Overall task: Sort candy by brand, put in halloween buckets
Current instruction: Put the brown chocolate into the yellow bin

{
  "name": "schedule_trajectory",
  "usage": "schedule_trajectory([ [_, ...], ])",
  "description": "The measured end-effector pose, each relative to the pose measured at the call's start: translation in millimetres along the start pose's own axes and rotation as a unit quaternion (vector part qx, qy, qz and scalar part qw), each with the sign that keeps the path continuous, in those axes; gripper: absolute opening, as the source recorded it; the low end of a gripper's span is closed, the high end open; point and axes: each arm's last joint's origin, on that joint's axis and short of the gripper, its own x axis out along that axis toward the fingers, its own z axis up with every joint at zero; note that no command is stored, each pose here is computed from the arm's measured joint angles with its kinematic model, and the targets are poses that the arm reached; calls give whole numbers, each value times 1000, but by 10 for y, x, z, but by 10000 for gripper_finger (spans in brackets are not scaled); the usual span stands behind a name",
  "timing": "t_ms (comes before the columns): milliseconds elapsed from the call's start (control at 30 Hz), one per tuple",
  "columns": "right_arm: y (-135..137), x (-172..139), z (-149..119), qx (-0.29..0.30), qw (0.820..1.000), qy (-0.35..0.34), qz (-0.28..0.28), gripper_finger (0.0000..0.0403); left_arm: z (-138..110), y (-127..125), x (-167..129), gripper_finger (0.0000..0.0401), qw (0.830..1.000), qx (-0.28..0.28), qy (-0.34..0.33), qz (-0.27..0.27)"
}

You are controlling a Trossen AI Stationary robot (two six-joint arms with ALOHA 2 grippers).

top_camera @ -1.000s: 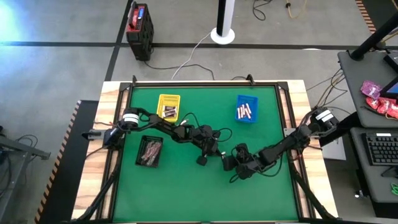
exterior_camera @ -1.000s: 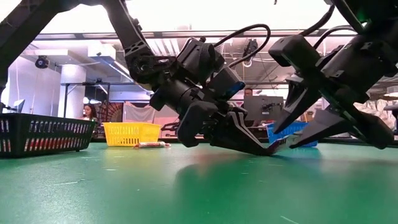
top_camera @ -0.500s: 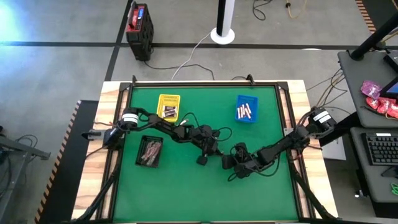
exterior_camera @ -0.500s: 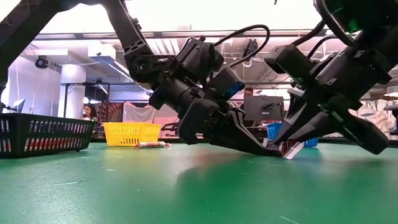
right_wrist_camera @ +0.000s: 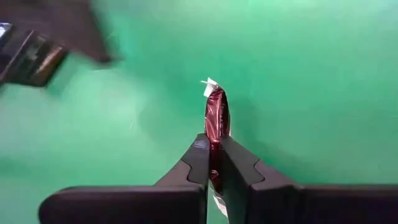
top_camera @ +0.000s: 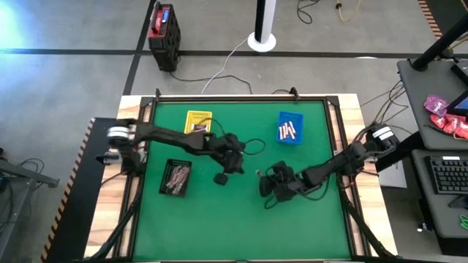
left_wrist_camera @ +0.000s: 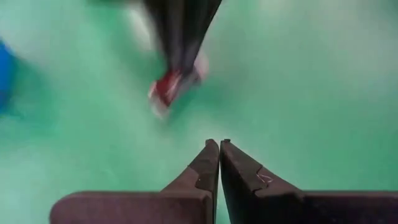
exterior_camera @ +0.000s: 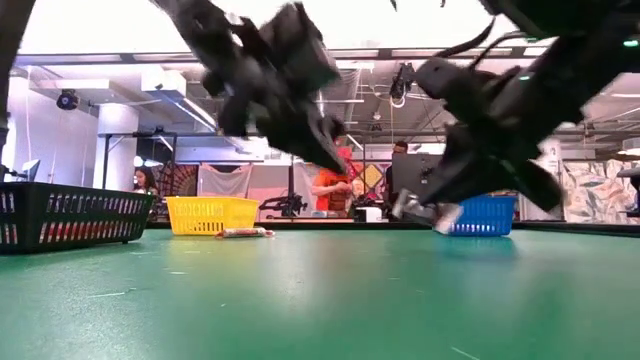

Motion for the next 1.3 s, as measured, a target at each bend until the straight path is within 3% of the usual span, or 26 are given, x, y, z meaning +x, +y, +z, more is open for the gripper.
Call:
schedule_trajectory([
  [200, 28, 258, 523, -75, 995, -66, -5, 13, 155, -274, -777, 0, 993, -25, -45, 104],
  [333, 105, 438, 957, -125, 985, -119, 30, 13, 157, -557, -1218, 0, 983, -40, -100, 146],
  [400, 149, 518, 1149, -147, 978, -138, 58, 13, 108, -678, -1371, 0, 977, -54, -121, 167],
  [533, 192, 639, 1434, -194, 966, -165, 49, 13, 4, -843, -1602, 0, 960, -79, -166, 212],
  [800, 375, 951, 1704, -268, 944, -190, 24, 13, -123, -958, -1791, 0, 939, -121, -218, 237],
  [1033, 642, 1380, 1788, -316, 926, -203, 19, 13, -105, -973, -1822, 0, 937, -131, -226, 233],
  [1300, 834, 1787, 1909, -317, 924, -205, 55, 13, 34, -1044, -1960, 0, 934, -117, -256, 222],
])
